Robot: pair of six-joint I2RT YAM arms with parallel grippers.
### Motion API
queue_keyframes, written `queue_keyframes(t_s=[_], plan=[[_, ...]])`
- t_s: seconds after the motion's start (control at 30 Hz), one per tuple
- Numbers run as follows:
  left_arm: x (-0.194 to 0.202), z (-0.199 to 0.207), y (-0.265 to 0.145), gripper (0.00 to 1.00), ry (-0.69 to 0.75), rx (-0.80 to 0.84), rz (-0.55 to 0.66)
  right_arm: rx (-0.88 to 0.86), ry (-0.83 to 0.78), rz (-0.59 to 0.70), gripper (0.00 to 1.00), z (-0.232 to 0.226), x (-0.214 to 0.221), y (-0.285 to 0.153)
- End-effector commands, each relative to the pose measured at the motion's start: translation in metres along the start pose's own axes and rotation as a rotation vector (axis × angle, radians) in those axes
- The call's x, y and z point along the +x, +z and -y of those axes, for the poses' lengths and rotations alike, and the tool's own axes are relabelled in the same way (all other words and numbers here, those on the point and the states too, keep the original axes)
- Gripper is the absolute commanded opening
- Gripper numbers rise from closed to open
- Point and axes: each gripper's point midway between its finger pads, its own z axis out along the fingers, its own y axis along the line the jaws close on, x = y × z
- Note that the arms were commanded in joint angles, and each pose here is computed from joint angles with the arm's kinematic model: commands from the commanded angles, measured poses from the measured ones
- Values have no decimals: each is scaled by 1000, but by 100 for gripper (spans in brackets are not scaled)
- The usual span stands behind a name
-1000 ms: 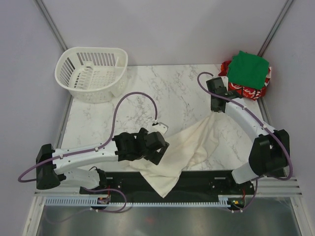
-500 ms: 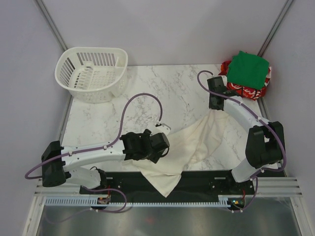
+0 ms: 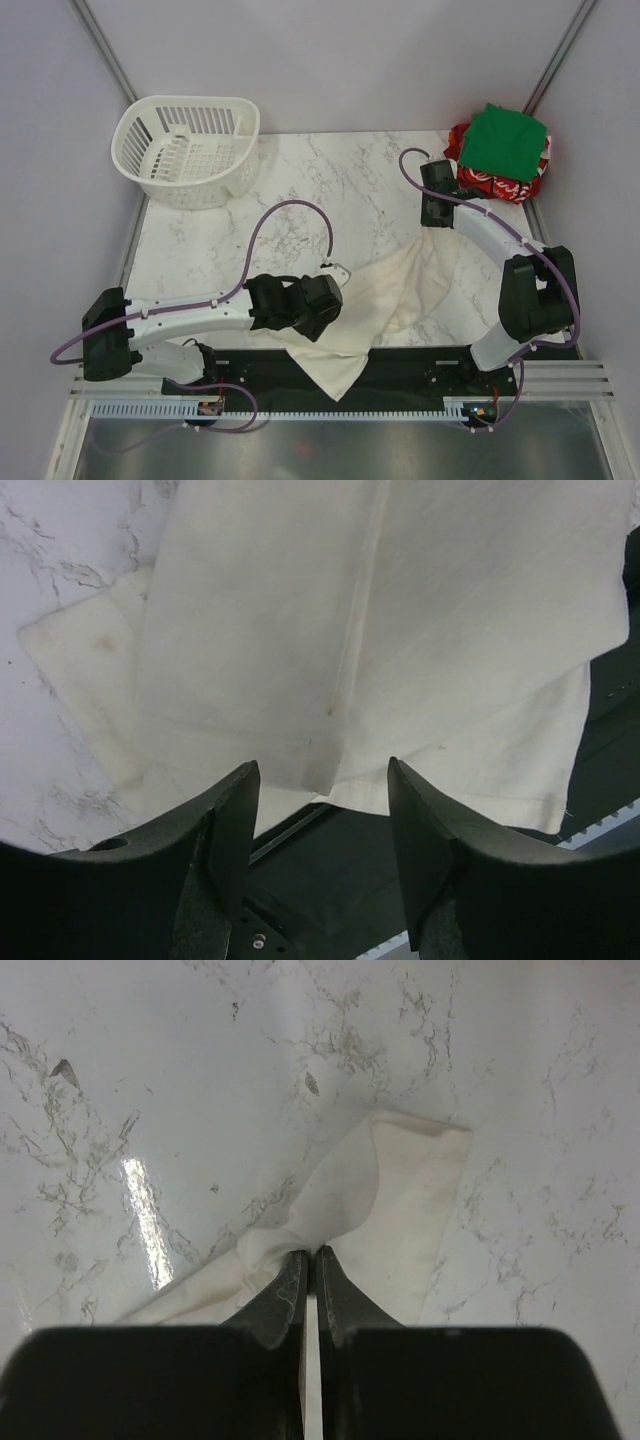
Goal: Fold and stack the t-shirts
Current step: Flatten the tshirt out
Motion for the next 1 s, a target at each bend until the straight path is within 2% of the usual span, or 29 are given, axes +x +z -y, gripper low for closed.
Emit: queue_keyframes(t_s=[0.0, 0.33, 0.47, 0.73, 0.83, 0.87, 0.97], plan=[[5, 13, 4, 62, 35, 70, -1, -28, 14, 36, 0, -6, -10, 0], [13, 3, 14, 61, 65, 17, -20, -36, 9, 43, 0, -6, -12, -3], [12, 1, 16, 55, 69, 3, -18, -43, 9, 41, 0, -8, -11, -2], [8, -5, 15, 31, 78, -27, 4, -56, 5, 33, 0, -10, -9, -1], [7, -7, 15, 13, 83, -38, 9, -59, 6, 32, 0, -10, -9, 0], [5, -8, 14, 2, 81, -47, 17, -59, 7, 33, 0, -11, -9, 0], [1, -12, 11, 2, 79, -57, 41, -67, 5, 30, 0, -12, -8, 0]])
